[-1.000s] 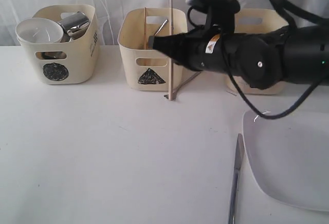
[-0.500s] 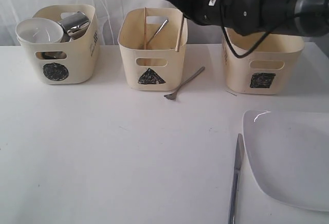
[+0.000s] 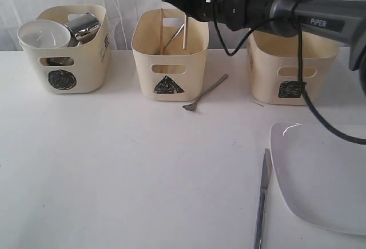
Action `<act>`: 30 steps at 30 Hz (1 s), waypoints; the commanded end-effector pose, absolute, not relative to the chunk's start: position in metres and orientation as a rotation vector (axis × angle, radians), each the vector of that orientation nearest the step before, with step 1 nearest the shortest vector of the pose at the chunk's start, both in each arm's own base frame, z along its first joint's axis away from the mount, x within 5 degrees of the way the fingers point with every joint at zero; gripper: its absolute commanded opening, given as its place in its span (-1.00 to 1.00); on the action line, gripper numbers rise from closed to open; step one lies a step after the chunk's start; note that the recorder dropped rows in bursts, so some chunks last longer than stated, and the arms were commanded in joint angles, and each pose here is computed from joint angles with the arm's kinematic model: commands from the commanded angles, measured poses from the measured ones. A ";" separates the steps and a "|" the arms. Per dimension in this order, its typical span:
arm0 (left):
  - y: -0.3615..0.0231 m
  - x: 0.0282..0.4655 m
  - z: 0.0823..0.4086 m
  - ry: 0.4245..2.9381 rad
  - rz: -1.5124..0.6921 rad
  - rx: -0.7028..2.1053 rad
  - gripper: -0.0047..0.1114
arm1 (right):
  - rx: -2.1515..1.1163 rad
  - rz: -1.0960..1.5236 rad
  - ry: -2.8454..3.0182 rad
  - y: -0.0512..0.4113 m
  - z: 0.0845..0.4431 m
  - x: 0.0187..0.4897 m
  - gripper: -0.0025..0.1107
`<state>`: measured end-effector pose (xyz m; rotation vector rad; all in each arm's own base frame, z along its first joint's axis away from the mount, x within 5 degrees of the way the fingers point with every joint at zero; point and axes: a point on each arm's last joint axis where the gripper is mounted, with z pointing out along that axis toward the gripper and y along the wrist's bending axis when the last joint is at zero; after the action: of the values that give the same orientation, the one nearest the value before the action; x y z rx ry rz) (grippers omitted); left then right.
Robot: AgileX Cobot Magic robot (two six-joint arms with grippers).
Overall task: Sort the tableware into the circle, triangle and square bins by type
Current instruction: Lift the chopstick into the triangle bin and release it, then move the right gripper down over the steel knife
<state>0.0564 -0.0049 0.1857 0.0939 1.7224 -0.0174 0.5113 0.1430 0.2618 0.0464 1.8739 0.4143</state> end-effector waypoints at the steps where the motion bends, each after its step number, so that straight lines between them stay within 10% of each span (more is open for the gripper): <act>1: -0.005 0.056 0.185 1.722 -0.031 0.090 -0.89 | -0.007 0.371 1.856 0.144 0.255 0.524 -0.69; 13: -0.005 0.056 0.185 1.722 -0.031 0.090 -0.89 | -0.112 0.271 2.222 0.136 0.258 0.481 -0.44; 30: -0.005 0.056 0.185 1.722 -0.031 0.090 -0.89 | -0.024 0.137 2.769 0.111 0.215 0.242 -0.42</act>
<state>0.0564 -0.0049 0.1857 0.0939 1.7224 -0.0174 0.2710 0.1181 0.2278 -0.1111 2.7205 0.1775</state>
